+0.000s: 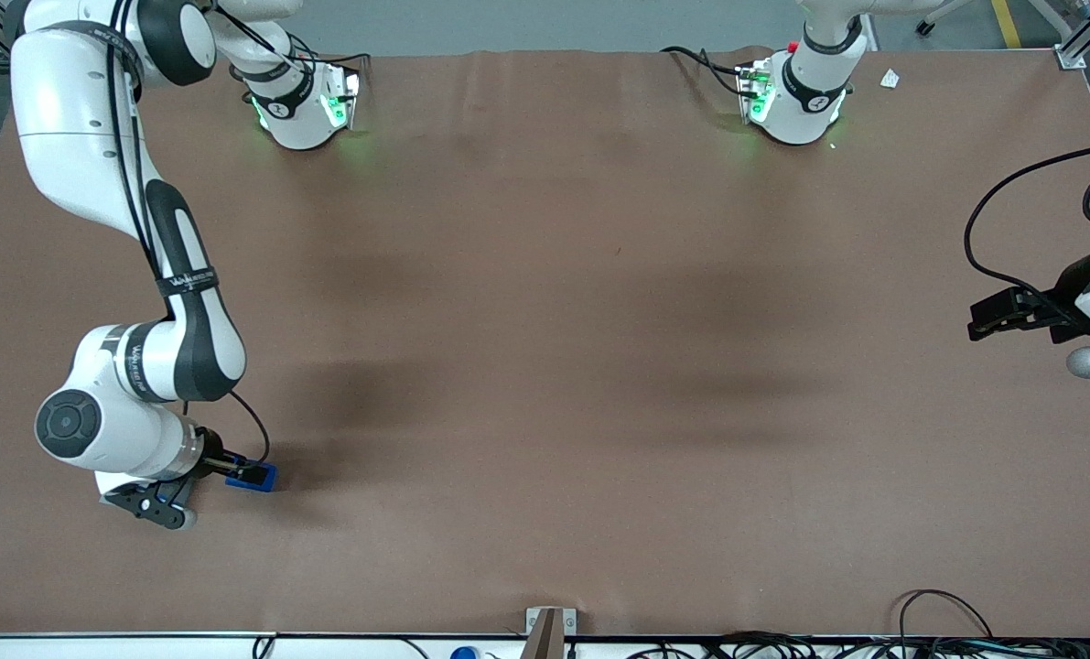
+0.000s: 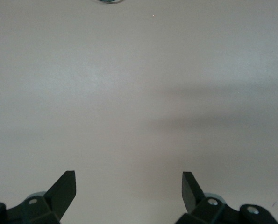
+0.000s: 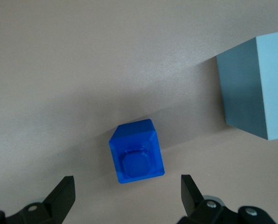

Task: Insert blue part into gray base with right arm
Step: 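Move the open right gripper down over the blue block, then close the right gripper on the blue block and lift it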

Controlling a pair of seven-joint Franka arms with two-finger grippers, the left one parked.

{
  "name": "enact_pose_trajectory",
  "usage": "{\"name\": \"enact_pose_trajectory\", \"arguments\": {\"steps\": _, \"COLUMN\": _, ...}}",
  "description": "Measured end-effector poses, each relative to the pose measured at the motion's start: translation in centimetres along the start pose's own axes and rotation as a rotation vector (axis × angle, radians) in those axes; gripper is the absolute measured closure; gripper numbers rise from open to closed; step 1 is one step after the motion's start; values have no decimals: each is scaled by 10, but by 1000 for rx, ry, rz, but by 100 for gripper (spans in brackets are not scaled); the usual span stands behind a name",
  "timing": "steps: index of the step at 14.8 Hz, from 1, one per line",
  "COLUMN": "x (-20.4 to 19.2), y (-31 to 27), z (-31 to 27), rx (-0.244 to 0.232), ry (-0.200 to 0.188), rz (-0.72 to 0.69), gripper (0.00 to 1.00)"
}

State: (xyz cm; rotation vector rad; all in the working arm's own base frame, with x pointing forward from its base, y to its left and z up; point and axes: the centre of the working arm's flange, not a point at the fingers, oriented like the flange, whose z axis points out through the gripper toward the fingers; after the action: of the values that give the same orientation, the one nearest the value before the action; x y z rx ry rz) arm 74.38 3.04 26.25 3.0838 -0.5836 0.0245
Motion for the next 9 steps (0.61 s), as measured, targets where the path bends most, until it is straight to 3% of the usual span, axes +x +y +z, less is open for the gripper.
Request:
{"name": "enact_pose_trajectory", "arguments": {"steps": 3, "x": 4, "y": -2, "z": 6, "rx": -2, "ry": 42, "rz": -11, "gripper": 0}}
{"name": "enact_pose_trajectory", "arguments": {"steps": 6, "x": 3, "y": -4, "z": 19, "rx": -41, "ry": 64, "rz": -48, "gripper": 0}}
{"name": "enact_pose_trajectory", "arguments": {"steps": 9, "x": 3, "y": -15, "z": 26, "rx": -30, "ry": 101, "rz": -71, "gripper": 0}}
